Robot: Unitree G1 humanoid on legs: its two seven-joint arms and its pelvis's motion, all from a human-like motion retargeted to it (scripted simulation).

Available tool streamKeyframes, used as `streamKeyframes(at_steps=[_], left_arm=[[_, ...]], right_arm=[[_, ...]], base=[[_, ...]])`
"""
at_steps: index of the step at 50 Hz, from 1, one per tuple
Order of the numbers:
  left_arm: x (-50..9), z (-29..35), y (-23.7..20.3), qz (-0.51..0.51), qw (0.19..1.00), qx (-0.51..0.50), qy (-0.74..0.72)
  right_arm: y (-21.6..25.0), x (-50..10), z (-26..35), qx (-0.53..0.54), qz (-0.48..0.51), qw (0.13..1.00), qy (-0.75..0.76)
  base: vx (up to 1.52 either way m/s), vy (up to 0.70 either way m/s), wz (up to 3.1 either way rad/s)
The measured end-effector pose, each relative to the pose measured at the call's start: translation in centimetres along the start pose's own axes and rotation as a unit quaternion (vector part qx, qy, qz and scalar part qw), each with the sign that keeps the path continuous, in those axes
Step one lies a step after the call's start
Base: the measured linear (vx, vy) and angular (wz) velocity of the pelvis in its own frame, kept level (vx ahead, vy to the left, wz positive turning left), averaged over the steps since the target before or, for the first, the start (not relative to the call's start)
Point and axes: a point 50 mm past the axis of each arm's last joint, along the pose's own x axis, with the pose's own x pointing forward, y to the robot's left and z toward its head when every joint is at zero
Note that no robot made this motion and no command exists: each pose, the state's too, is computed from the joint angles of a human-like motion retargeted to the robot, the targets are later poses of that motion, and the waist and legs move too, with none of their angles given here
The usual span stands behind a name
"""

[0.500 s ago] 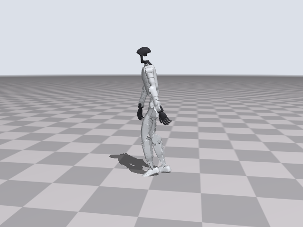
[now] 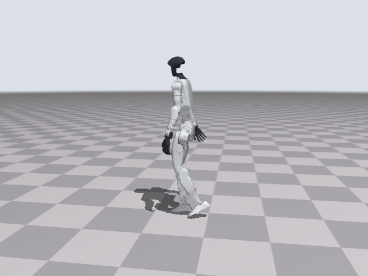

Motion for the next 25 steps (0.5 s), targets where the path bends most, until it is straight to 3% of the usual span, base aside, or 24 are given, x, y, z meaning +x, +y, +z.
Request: streamKeyframes(at_steps=[7, 10, 15, 20, 25], left_arm=[[0.0, 0.0, -0.5, 0.011, 1.000, -0.016, -0.006], [-0.1, -1.1, -2.1, -0.017, 0.998, -0.062, 0.018], [-0.4, -2.7, -4.8, -0.045, 0.984, -0.156, 0.068], [-1.5, -6.3, -7.5, -0.070, 0.959, -0.248, 0.119], [-3.3, -10.7, -9.4, -0.103, 0.955, -0.191, 0.201]], right_arm=[[0.6, 0.1, -0.4, 0.051, 0.023, 0.998, 0.006], [0.8, 0.1, -0.4, 0.066, 0.020, 0.998, -0.003], [1.9, 0.1, -0.7, 0.115, 0.116, 0.987, -0.007], [0.3, -0.3, 1.1, 0.118, 0.100, 0.986, -0.060], [-2.2, -1.3, 4.2, 0.082, 0.063, 0.986, -0.134]], base=[[0.40, -0.19, -0.07], [0.27, -0.11, 0.09], [0.34, 0.02, 0.99], [0.24, 0.42, 0.28], [0.28, 0.27, 0.65]])
